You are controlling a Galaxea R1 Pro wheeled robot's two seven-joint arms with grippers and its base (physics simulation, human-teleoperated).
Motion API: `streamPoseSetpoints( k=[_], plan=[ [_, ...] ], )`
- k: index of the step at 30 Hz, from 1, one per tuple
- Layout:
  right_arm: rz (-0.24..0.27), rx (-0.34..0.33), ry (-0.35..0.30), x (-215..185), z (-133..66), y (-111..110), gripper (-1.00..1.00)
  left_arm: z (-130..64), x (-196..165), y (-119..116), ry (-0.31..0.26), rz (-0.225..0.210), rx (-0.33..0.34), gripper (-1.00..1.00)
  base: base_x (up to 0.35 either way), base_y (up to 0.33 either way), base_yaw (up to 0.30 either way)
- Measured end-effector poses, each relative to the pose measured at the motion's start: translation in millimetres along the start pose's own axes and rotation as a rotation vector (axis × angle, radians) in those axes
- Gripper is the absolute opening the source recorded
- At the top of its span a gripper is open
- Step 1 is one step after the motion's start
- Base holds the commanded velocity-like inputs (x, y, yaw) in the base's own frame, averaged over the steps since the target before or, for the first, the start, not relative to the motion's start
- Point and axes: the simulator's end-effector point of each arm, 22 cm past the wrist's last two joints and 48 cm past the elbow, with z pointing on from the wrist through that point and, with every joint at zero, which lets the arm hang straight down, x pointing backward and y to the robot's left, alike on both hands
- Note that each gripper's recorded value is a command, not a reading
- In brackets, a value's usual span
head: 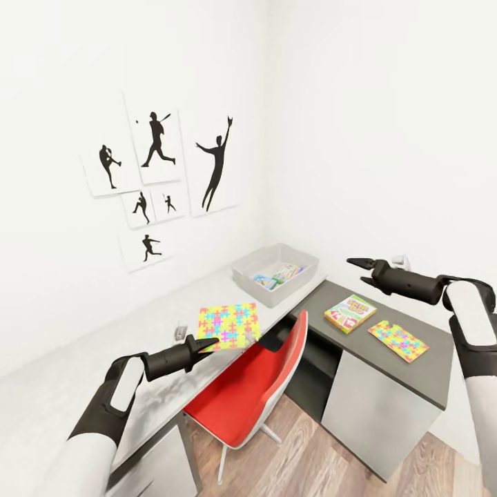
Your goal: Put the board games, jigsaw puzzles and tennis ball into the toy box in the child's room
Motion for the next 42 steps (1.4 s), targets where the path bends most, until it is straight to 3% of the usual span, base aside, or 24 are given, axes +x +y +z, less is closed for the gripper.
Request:
streamPoseSetpoints(
  k=[7, 10, 14, 19, 22, 26, 42],
  plan=[
    [-0.032, 0.002, 0.072, -6.3, 32.0, 20.5, 1.0, -3.5, -4.9, -1.8, 0.004, -0.002, 0.0, -1.0, 0.005, 0.0, 0.0],
    [-0.031, 0.017, 0.109, -13.2, 46.7, 24.9, 1.0, 0.8, -18.7, -20.5, 0.003, 0.017, 0.021, -1.0, 0.0, 0.0, 0.0],
    [-0.017, 0.079, 0.184, -19.5, 69.4, 20.9, 1.0, 14.8, -54.2, -49.0, -0.004, 0.06, 0.003, -1.0, 0.0, 0.0, 0.0],
    [-0.041, 0.186, 0.285, -15.9, 87.6, 13.0, 1.0, 34.9, -90.5, -79.0, 0.008, 0.072, -0.031, -1.0, 0.0, 0.0, 0.0],
    [-0.063, 0.251, 0.321, -16.1, 87.3, 1.7, 1.0, 46.2, -109.9, -97.3, 0.02, 0.079, -0.064, -1.0, 0.0, 0.0, 0.0],
    [-0.069, 0.271, 0.323, -20.6, 82.9, -3.6, 1.0, 58.5, -117.8, -120.3, 0.031, 0.095, -0.084, -1.0, 0.0, 0.0, 0.0],
    [-0.07, 0.277, 0.324, -21.4, 81.1, -5.5, 1.0, 63.7, -117.3, -126.2, 0.038, 0.099, -0.096, -1.0, 0.085, 0.0, 0.0]
  ],
)
